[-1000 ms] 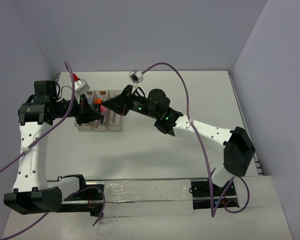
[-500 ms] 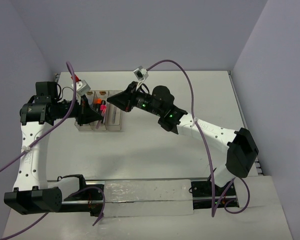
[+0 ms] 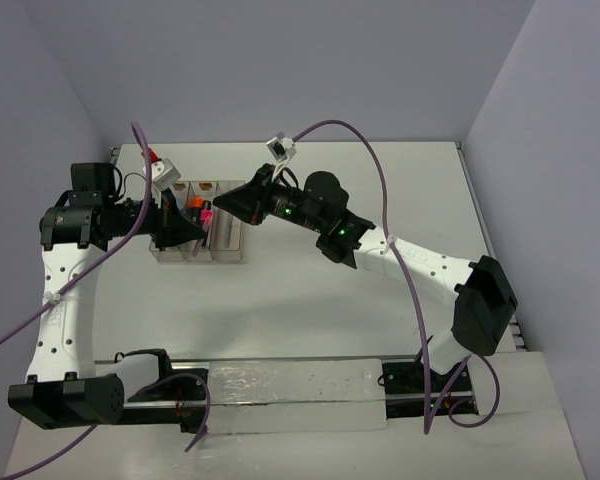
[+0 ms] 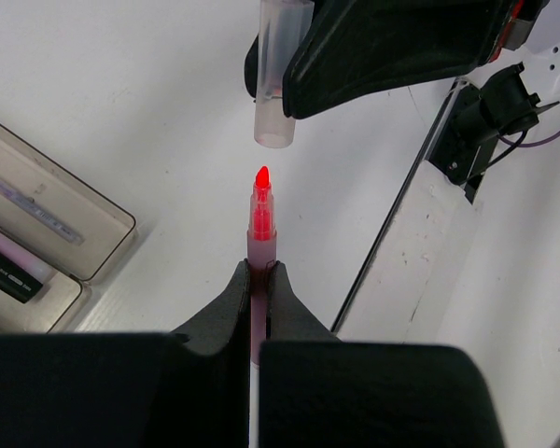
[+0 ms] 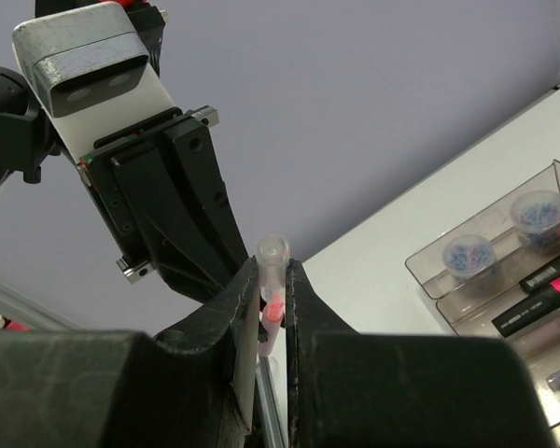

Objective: Sort the stationery into containers
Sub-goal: Close the pen cap on the pen.

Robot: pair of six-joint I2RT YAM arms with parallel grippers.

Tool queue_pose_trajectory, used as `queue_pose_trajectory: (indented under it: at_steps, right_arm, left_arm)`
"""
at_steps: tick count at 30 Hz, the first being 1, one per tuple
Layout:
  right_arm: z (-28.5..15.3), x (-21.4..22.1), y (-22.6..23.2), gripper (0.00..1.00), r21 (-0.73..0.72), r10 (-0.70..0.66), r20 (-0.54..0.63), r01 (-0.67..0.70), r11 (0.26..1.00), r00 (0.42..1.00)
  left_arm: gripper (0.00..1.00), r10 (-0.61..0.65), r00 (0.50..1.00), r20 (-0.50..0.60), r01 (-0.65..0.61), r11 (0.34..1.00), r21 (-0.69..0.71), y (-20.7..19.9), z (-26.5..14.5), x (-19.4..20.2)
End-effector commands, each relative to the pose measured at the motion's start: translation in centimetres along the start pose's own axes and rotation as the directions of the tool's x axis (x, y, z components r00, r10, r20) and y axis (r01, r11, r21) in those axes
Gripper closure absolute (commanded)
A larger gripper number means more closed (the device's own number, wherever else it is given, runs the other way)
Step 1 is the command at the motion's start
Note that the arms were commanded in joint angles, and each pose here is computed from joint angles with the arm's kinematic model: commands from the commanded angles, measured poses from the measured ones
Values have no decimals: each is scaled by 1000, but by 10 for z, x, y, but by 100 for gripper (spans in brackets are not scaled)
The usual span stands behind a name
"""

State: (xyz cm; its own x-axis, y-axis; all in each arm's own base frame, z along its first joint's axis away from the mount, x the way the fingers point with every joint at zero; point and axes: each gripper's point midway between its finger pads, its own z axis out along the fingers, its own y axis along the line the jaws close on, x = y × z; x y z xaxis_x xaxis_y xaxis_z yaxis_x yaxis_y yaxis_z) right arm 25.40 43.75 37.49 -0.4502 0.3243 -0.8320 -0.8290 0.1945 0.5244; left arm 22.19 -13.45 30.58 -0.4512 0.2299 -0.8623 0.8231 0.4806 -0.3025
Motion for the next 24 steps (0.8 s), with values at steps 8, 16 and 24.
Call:
queue_pose_trajectory:
  at_steps: [8, 16, 24]
  right_arm:
    - [3, -11, 20, 100, -65, 5, 30, -3, 998, 1000]
    - [7, -4, 20, 100, -69, 18, 11, -17, 997, 1000]
    - [8, 0, 20, 100, -71, 27, 5, -27, 997, 1000]
  left_arm:
    - [100, 40, 999, 30, -40, 999, -4, 0, 0, -10]
    - [100, 41, 999, 33, -41, 999, -4, 1, 0, -12]
    - [100, 38, 999, 32, -38, 999, -5, 1, 0, -11]
